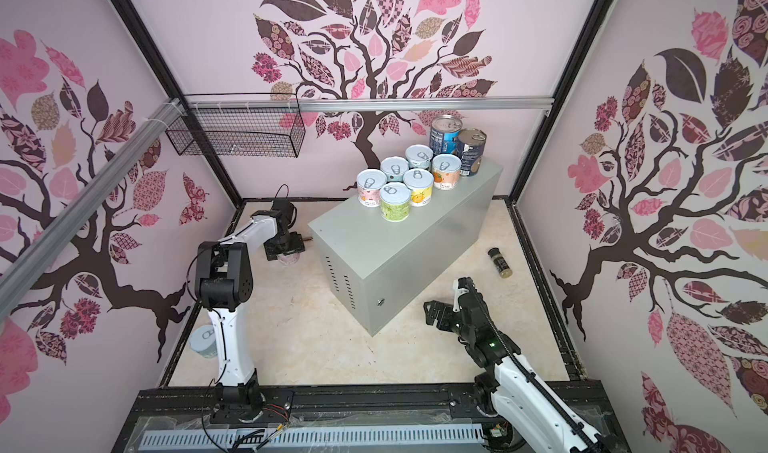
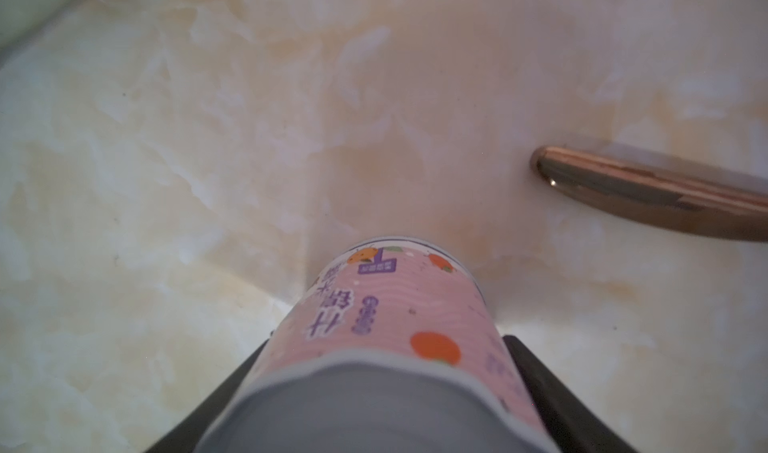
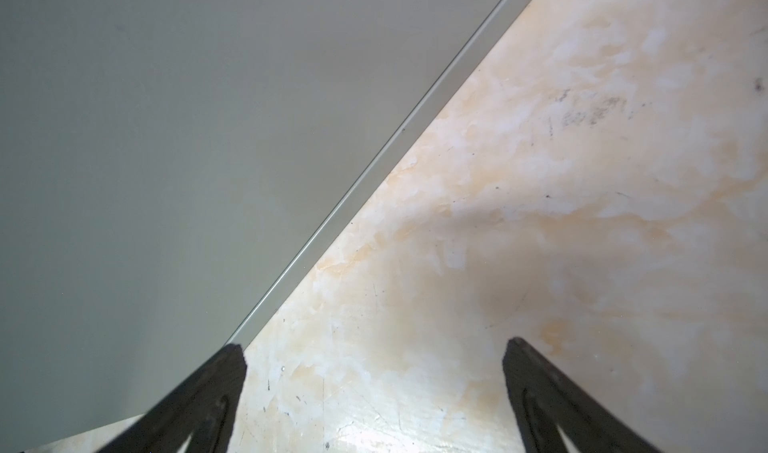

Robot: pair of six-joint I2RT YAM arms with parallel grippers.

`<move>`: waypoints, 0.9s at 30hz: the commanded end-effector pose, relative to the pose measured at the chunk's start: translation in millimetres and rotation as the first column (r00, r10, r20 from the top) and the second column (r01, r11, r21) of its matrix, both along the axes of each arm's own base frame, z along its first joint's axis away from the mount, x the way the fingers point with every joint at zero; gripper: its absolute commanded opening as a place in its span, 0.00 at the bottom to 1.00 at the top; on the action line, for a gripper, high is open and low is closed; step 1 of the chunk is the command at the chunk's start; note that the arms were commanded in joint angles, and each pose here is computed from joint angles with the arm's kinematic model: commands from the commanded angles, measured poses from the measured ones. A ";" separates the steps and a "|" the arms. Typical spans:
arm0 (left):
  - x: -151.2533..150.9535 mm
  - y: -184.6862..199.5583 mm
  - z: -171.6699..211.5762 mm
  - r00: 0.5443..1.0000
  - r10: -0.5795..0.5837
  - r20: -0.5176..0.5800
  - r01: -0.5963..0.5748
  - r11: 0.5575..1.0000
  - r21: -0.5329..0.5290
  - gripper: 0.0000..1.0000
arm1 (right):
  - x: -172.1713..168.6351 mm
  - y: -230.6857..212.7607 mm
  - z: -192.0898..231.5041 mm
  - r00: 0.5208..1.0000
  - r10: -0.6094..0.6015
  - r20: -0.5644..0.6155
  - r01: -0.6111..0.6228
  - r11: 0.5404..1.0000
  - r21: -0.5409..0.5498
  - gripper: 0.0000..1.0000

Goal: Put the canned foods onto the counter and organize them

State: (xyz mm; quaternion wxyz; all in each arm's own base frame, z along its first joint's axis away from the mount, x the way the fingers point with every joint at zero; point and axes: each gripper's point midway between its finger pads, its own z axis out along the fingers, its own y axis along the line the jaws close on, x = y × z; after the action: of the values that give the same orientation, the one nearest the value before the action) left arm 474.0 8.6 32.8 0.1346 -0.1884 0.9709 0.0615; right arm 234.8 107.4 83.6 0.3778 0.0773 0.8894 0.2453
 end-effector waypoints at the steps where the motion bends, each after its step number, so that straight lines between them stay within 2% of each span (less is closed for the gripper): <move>1: -10.7 5.1 4.2 1.000 0.019 -0.010 -0.019 0.999 0.028 0.75 | 2.4 0.6 15.3 0.999 -0.001 0.034 0.001 1.000 0.003 1.00; 5: -12.0 4.5 14.9 1.000 0.025 0.015 -0.025 1.000 0.019 0.55 | 1.8 0.9 20.9 0.999 0.002 0.042 -0.002 1.000 0.007 1.00; 8: -13.7 2.6 25.2 0.999 0.024 0.037 -0.024 1.000 0.009 0.48 | 2.4 1.6 25.7 0.999 0.004 0.050 -0.004 1.000 0.011 1.00; 16: -22.6 -5.8 73.2 0.991 0.007 0.133 -0.001 0.999 -0.045 0.44 | 3.8 3.3 39.8 0.997 0.009 0.074 -0.011 1.000 0.022 1.00; 27: -55.5 -33.7 163.5 0.948 -0.009 0.319 0.079 0.975 -0.209 0.44 | 4.8 4.9 71.5 0.993 0.014 0.114 -0.019 0.999 0.039 1.00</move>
State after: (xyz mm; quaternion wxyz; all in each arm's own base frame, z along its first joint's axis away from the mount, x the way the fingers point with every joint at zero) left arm 428.9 -13.4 178.8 0.2526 -0.1900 0.9479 -0.0408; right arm 238.7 109.7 131.6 0.4086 0.0724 0.8713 0.2620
